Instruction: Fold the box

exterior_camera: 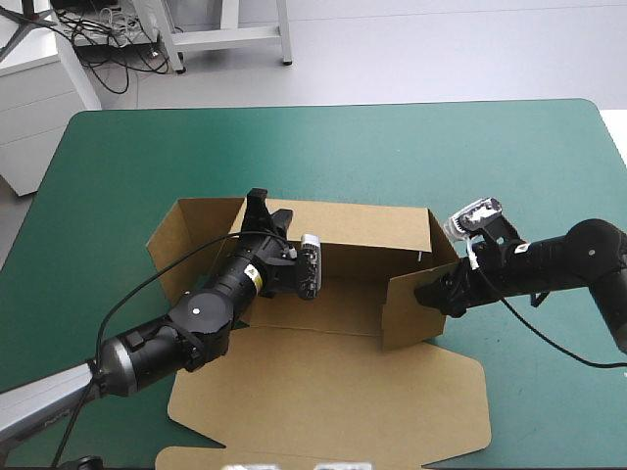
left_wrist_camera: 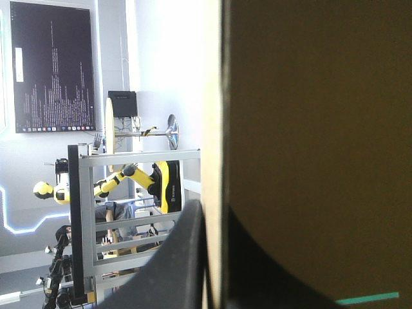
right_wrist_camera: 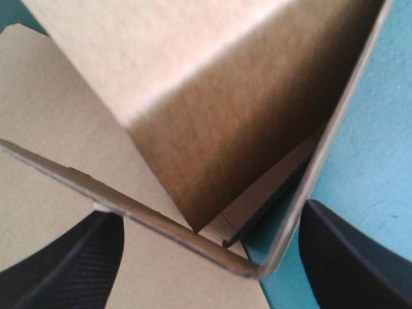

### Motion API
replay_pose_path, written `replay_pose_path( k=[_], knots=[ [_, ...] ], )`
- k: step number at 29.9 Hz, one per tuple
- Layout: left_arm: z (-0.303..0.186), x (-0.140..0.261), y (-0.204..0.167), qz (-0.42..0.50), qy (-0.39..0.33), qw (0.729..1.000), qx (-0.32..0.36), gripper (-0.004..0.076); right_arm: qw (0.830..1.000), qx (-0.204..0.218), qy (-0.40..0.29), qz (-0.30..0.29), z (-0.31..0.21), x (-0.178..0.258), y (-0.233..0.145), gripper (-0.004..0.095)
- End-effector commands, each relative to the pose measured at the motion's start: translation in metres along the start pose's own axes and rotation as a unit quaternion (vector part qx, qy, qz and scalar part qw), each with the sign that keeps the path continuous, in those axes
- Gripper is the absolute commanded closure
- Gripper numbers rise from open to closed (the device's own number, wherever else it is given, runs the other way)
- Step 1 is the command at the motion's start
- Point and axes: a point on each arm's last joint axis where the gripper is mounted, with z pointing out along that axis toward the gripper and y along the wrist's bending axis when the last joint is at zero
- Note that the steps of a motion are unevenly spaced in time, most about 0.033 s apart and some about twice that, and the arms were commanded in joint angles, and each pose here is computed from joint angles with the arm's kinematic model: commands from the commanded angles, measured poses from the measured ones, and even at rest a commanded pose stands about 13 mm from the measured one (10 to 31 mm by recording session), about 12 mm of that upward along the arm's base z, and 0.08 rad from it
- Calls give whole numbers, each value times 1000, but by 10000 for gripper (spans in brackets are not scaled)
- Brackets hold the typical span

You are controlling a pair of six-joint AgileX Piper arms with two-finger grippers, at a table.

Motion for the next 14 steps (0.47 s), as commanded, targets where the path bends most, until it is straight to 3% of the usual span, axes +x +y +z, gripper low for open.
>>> replay_pose_path(
  k=[1,9,14],
  knots=[
    [-9,-8,15,-4,-32,999,-22,733,997,-7,-74,-23,-10,-16,8,215],
    [-9,-9,14,-6,-39,999,-20,733,994,32,-87,-66,10,-29,13,218],
    [-9,-9,14,-32,-42,998,-19,733,988,79,-104,-88,13,-35,13,291]
  ],
)
